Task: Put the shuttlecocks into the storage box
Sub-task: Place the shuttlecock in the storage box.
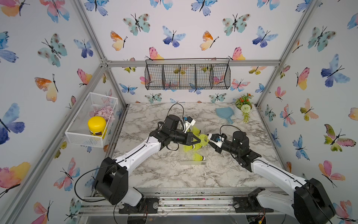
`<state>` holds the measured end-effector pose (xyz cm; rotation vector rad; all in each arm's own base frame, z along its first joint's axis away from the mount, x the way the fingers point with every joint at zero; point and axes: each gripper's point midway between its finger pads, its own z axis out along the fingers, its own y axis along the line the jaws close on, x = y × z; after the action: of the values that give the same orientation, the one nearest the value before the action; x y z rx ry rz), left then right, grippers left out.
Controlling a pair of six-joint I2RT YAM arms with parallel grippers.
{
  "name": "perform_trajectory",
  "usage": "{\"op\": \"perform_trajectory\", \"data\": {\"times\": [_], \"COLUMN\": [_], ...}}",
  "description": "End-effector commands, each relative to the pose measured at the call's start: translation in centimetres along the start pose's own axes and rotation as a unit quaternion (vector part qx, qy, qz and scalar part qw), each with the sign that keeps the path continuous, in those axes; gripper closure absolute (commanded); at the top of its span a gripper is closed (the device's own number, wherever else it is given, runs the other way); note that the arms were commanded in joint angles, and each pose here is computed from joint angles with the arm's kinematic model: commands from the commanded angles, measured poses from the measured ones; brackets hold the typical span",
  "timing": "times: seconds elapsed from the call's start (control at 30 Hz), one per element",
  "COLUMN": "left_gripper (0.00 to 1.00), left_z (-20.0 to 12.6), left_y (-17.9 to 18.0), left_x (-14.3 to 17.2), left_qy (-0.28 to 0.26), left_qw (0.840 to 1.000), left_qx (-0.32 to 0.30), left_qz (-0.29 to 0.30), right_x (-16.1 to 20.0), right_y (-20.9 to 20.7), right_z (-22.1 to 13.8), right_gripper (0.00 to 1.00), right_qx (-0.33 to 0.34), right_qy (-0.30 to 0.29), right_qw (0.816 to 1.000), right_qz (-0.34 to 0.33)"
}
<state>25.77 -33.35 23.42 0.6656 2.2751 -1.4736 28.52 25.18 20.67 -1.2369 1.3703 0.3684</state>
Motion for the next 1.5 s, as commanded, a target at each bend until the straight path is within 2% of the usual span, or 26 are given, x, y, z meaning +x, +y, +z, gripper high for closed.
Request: {"op": "perform_trajectory", "data": {"times": [0.0,0.03,0.07,0.23,0.33,0.6,0.73,0.97,1.27,1.47], "left_gripper": [1.00,1.00,0.94,0.58,0.51,0.51,0.50,0.50,0.52,0.62], "left_z": [0.2,0.2,0.2,-1.0,-2.4,-4.8,-4.2,-1.8,0.4,1.8], "left_y": [-0.2,-0.2,-0.1,0.1,-0.3,-1.4,-2.9,-3.5,-3.4,-2.0], "left_x": [-0.6,-0.7,-0.8,-2.1,-3.0,-2.7,-2.0,-1.1,-0.6,-0.7], "left_qy": [-0.004,-0.005,-0.007,-0.042,-0.074,-0.108,-0.100,-0.062,-0.039,-0.026], "left_qw": [1.000,1.000,1.000,0.998,0.993,0.971,0.957,0.943,0.942,0.945], "left_qx": [0.001,-0.001,-0.005,-0.049,-0.079,-0.146,-0.156,-0.168,-0.158,-0.164], "left_qz": [0.001,0.001,-0.001,0.013,0.042,0.157,0.224,0.280,0.294,0.281], "right_x": [-1.1,-1.0,-1.0,-0.6,-0.2,0.9,1.3,1.3,1.6,1.6], "right_y": [-0.2,-0.1,-0.2,-0.1,-0.2,-0.5,-0.5,-0.3,0.0,0.1], "right_z": [0.0,-0.1,-0.1,-0.1,0.0,0.8,1.1,1.4,1.7,1.7], "right_gripper": [0.70,0.71,0.72,0.73,0.73,0.73,0.73,0.73,0.73,0.73], "right_qx": [-0.008,-0.008,-0.007,-0.006,-0.005,-0.006,-0.015,-0.027,-0.038,-0.041], "right_qy": [-0.009,-0.007,-0.007,0.003,0.010,0.042,0.059,0.061,0.068,0.068], "right_qw": [1.000,1.000,1.000,1.000,1.000,0.998,0.997,0.996,0.994,0.993], "right_qz": [-0.004,-0.003,-0.003,0.004,0.012,0.040,0.051,0.067,0.078,0.082]}}
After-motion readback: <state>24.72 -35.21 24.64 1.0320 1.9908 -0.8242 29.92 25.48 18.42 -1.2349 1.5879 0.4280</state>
